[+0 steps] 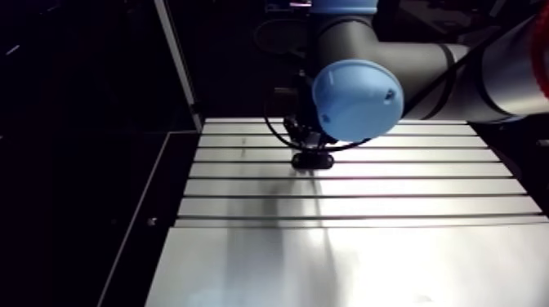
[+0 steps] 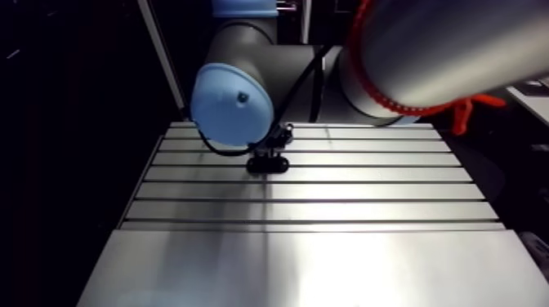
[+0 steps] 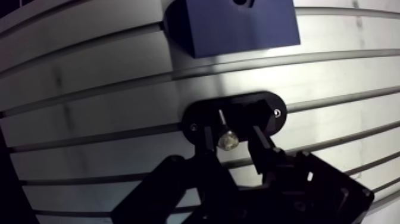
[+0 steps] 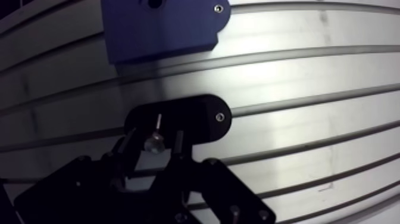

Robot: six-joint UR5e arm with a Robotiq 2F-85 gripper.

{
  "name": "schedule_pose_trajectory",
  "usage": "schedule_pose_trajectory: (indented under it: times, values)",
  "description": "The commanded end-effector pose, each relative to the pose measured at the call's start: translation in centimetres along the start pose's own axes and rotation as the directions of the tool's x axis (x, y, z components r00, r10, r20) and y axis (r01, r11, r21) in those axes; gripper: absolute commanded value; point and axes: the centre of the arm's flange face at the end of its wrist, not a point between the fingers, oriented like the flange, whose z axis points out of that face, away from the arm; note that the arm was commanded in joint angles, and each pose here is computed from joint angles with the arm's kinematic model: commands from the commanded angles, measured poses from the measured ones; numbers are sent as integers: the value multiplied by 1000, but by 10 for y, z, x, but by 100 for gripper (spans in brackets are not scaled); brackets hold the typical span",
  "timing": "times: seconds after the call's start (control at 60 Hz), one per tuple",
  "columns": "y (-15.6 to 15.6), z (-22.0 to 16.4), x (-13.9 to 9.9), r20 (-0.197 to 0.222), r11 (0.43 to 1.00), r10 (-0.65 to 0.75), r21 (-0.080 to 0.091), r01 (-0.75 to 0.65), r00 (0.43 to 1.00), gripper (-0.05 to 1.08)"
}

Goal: Pick up the M10 bolt and insert it into the hex recess until seated.

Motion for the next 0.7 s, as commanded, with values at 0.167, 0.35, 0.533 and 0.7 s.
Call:
schedule_pose_trajectory:
  times: [0.167,0.35,0.533,0.7]
  values:
    - [0,2,0,4,1000,3,-1,-3,1000,63]
    - [1,2,0,4,1000,4,-1,-4,1000,66]
    - [1,2,0,2,1000,4,-1,-4,1000,68]
    - [1,2,0,4,1000,4,-1,-4,1000,69]
